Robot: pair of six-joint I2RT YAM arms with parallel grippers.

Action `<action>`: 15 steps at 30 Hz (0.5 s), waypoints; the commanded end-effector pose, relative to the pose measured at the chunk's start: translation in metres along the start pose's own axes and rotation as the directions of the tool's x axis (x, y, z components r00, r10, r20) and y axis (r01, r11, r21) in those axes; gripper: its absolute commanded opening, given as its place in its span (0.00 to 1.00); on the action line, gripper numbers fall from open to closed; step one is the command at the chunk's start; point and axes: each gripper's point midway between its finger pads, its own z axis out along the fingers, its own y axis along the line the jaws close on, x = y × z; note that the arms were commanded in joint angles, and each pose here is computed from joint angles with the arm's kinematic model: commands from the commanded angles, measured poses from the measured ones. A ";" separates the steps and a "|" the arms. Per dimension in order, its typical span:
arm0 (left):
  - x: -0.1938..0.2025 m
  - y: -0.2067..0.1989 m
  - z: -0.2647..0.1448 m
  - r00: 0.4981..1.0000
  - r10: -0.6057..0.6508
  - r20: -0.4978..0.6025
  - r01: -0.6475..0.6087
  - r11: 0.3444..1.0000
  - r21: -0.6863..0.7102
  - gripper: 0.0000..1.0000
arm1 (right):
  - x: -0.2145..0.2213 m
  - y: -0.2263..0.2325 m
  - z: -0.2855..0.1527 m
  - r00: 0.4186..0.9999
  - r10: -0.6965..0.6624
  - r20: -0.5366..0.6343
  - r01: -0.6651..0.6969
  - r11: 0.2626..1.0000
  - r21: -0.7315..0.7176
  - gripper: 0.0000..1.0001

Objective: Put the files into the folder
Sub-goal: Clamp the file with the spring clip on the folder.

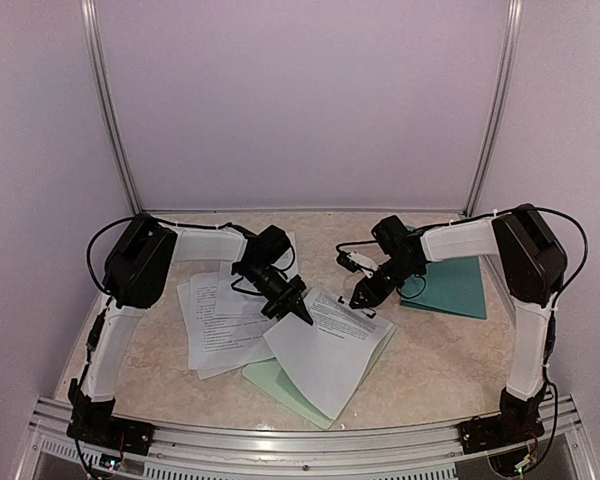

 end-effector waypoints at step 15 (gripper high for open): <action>0.010 0.005 -0.007 0.999 0.046 -0.006 -0.046 0.998 -0.044 0.00 | 0.020 0.008 0.014 0.997 0.045 -0.065 -0.049 0.997 -0.057 0.00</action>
